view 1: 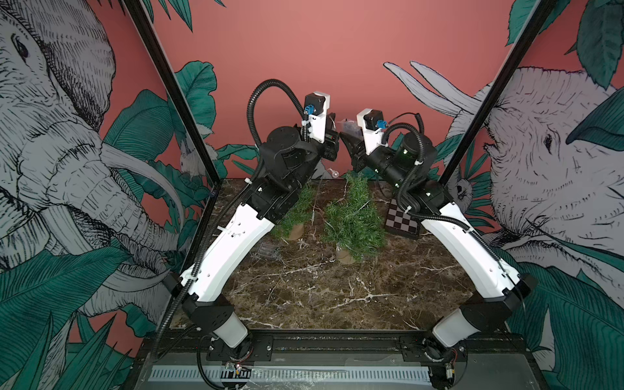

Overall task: Wrap string light around the christmas tree
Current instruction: Wrap the Christmas tree at the center of the board.

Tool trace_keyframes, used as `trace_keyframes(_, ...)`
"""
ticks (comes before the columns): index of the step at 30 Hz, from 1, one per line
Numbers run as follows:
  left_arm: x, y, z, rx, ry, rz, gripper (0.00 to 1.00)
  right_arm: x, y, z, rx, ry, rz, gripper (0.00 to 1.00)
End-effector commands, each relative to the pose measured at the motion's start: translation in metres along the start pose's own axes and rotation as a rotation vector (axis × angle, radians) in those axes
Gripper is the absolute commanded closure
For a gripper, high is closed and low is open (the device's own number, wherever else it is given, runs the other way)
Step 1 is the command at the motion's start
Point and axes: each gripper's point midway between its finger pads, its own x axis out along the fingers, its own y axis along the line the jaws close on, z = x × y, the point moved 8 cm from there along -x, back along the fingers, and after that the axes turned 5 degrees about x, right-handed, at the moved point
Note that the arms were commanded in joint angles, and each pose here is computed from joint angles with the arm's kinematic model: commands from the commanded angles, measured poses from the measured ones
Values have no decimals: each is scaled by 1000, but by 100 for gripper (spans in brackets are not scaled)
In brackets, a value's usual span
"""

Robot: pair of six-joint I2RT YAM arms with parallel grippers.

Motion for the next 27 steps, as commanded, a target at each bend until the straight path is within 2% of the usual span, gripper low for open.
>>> trace_keyframes(1, 14, 23, 7, -56, -19, 47, 100, 3, -24, 14, -74, -9, -168, 99)
trace_keyframes(6, 56, 15, -13, -69, 12, -5, 100, 14, -50, 3, -99, 87, -260, 100)
trace_keyframes(10, 80, 5, -29, -126, 1, -98, 100, 9, -83, -4, -75, 128, -357, 100)
trace_keyframes(11, 82, 1, -32, -132, 3, -123, 97, 6, -90, -6, -66, 138, -376, 100)
trace_keyframes(15, 86, -8, -49, -140, 58, -196, 53, -12, -113, -7, -52, 176, -461, 100)
trace_keyframes(19, 77, -10, -49, -121, 80, -240, 20, -33, -133, -1, -36, 171, -540, 100)
trace_keyframes(23, 66, -16, -54, -85, 161, -315, 4, -48, -151, -1, -51, 218, -611, 100)
trace_keyframes(27, 52, -9, -55, -56, 206, -270, 2, -61, -153, -4, -52, 250, -641, 100)
